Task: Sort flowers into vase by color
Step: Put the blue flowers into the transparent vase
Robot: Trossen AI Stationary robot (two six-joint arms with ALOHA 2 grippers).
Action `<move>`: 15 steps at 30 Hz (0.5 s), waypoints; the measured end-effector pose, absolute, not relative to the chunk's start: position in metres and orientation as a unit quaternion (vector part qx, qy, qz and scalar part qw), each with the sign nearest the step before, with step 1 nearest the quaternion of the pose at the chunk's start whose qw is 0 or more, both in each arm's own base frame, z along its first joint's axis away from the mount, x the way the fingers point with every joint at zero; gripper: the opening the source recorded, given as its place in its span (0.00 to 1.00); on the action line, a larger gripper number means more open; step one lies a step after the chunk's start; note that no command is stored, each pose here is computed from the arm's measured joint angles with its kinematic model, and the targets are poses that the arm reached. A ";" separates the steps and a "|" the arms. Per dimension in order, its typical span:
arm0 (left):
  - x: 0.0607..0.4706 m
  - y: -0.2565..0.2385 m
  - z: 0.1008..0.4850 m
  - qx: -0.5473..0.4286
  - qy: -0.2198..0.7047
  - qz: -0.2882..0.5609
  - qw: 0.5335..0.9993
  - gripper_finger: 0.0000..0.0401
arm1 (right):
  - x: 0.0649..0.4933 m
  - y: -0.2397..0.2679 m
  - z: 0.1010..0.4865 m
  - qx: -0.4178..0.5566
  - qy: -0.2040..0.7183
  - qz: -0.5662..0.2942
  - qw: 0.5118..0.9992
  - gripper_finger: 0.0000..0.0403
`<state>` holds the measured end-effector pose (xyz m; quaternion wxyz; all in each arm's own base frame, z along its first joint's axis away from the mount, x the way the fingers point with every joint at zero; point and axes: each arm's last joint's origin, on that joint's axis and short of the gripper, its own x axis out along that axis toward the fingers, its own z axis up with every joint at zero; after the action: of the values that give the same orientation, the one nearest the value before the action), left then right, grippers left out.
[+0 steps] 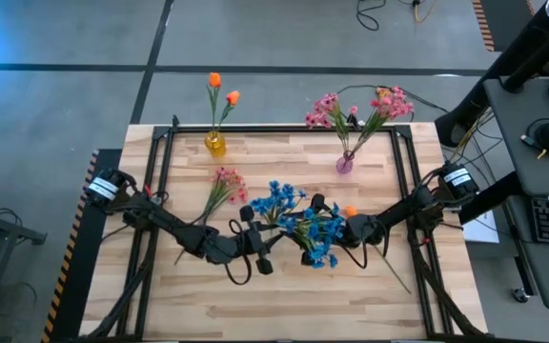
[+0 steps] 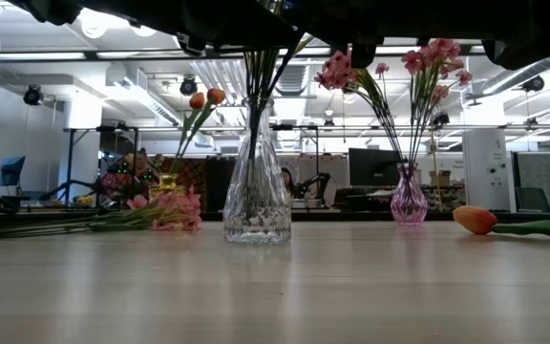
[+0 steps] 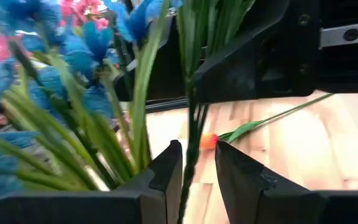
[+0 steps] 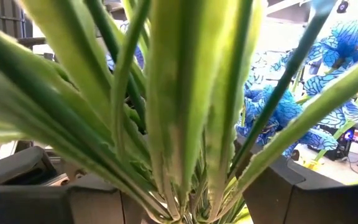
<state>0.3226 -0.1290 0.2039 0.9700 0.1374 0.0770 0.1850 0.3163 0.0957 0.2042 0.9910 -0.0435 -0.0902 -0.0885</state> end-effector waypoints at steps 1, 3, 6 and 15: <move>0.323 -0.129 0.204 0.136 0.076 0.182 0.971 0.21 | 0.316 0.096 0.204 -0.043 -0.090 -0.089 0.991 0.51; 0.324 -0.127 0.204 0.136 0.077 0.184 0.971 0.23 | 0.316 0.096 0.204 -0.044 -0.090 -0.089 0.991 0.51; 0.324 -0.126 0.204 0.135 0.077 0.186 0.970 0.24 | 0.316 0.096 0.204 -0.043 -0.090 -0.089 0.991 0.51; 0.331 -0.127 0.203 0.141 0.079 0.188 0.969 0.24 | 0.316 0.096 0.204 -0.040 -0.090 -0.088 0.991 0.51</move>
<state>0.3309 -0.1267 0.2028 0.9687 0.1410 0.0788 0.1884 0.3163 0.0957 0.2042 0.9912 -0.0402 -0.0904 -0.0882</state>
